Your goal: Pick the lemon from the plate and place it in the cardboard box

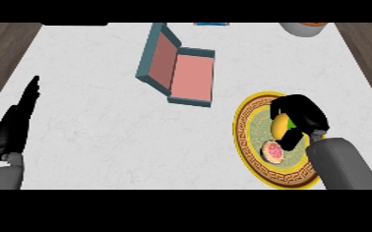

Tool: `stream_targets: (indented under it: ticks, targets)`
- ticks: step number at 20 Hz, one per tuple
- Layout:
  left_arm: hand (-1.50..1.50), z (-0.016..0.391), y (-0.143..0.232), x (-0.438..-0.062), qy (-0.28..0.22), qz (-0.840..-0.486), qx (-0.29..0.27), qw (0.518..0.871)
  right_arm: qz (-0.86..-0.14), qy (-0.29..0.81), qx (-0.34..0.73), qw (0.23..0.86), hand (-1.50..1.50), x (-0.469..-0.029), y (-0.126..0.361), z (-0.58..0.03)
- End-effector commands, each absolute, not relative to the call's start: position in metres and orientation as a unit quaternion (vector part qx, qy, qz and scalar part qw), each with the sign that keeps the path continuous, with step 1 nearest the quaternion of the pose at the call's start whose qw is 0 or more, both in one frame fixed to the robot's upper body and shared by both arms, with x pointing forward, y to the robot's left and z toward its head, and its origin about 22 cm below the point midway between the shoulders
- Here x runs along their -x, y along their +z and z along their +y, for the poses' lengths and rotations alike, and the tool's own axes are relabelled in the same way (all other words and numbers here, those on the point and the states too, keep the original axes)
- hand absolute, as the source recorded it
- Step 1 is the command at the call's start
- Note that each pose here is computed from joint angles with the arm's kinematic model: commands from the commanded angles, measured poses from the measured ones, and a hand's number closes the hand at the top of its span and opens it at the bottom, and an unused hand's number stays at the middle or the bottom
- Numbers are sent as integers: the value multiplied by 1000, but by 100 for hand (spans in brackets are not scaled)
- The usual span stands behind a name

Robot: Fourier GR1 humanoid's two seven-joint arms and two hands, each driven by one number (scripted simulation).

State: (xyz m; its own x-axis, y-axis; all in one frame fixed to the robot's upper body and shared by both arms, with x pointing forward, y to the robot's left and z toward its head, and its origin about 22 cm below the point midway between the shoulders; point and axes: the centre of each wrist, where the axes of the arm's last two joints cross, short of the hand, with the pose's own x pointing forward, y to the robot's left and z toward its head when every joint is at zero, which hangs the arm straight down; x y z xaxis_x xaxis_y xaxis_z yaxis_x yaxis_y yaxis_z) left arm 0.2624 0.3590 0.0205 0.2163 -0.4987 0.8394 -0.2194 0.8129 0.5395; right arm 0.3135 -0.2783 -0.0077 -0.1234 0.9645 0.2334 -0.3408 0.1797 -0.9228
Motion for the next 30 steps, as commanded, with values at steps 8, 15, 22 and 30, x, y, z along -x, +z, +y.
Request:
stream_targets:
  ticks: [8, 15, 22, 30]
  targets:
    - [0, 347, 32, -275, -117, -642, -270, 708, -609, 603, 289, 426, 150, -387, 71, -297]
    - [0, 352, 33, -279, -123, -638, -269, 711, -711, 555, 271, 336, 150, -424, 138, -328]
    - [0, 334, 19, -269, -115, -637, -279, 710, -790, 525, 189, 253, 150, -449, 154, -294]
    - [0, 350, 5, -263, -99, -626, -290, 717, -797, 526, 62, 290, 150, -473, 181, -211]
